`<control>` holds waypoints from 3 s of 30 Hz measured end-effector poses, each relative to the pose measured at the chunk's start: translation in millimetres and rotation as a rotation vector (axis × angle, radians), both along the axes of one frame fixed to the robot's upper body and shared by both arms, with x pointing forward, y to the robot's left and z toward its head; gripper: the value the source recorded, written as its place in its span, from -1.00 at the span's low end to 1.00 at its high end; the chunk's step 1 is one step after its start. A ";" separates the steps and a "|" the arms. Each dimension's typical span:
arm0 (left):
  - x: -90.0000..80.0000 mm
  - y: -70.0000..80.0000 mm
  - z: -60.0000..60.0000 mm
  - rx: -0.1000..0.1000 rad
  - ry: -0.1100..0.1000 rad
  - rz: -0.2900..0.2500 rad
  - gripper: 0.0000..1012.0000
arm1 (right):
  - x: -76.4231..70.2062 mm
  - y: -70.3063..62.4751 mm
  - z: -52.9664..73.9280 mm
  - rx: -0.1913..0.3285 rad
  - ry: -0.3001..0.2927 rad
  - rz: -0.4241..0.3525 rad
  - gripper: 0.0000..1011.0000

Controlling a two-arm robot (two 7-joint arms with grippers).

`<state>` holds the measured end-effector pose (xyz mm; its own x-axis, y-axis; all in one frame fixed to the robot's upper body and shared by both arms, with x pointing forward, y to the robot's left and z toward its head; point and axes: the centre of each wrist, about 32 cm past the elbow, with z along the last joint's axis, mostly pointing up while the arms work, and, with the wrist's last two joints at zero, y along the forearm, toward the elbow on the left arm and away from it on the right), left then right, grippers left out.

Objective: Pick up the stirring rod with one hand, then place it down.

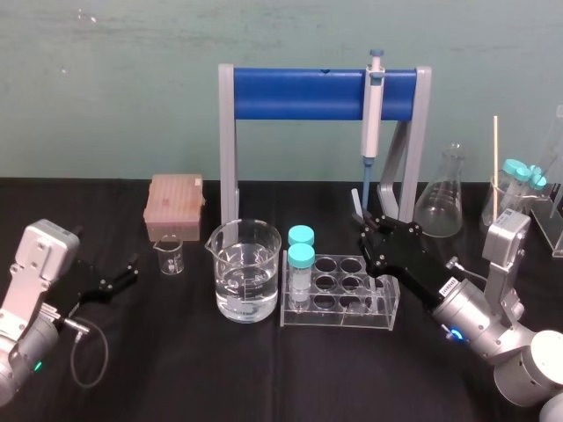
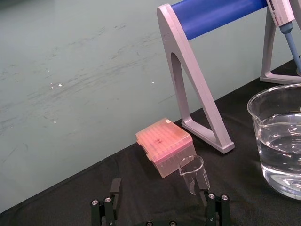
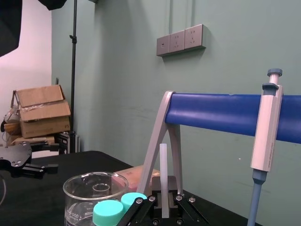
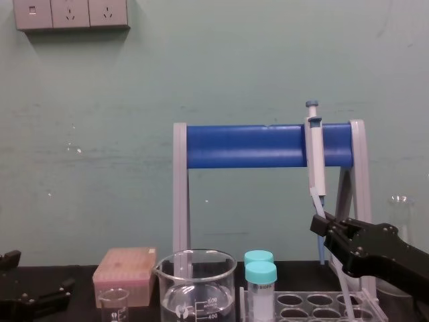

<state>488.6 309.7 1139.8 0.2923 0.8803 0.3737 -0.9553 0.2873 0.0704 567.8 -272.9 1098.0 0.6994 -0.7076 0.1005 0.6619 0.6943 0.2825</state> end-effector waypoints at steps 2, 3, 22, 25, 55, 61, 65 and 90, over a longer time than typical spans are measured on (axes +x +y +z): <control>0.0 0.0 0.0 0.000 0.000 0.000 0.98 | 0.0 0.0 0.0 0.000 0.000 0.000 -0.80; 0.0 0.0 0.0 0.000 0.000 0.000 0.98 | 0.0 -0.1 0.0 0.001 0.000 0.000 -0.73; 0.0 0.0 0.0 0.000 0.000 0.000 0.98 | 0.0 -0.1 0.0 0.003 -0.001 0.002 0.47; 0.0 0.0 0.0 0.000 0.000 0.000 0.98 | 0.0 -0.1 0.0 0.003 -0.001 0.002 0.60; 0.0 0.0 0.0 0.000 0.000 0.000 0.98 | -51.5 -41.5 26.6 0.001 0.185 -0.377 0.98; 0.0 0.0 0.0 0.000 0.000 0.000 0.98 | -59.0 -42.6 21.5 -0.019 0.269 -0.384 0.98; 0.0 0.0 0.0 0.000 0.000 0.000 0.98 | -59.0 -42.4 21.4 -0.020 0.270 -0.383 0.98; 0.0 0.0 0.0 0.000 0.000 0.000 0.98 | -58.3 -42.2 22.1 -0.017 0.261 -0.382 0.98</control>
<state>488.6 309.7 1139.8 0.2923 0.8803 0.3737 -0.9552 0.2874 0.0703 509.5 -315.1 1120.1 0.3918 -0.9195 -0.0302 0.9189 0.3895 0.0633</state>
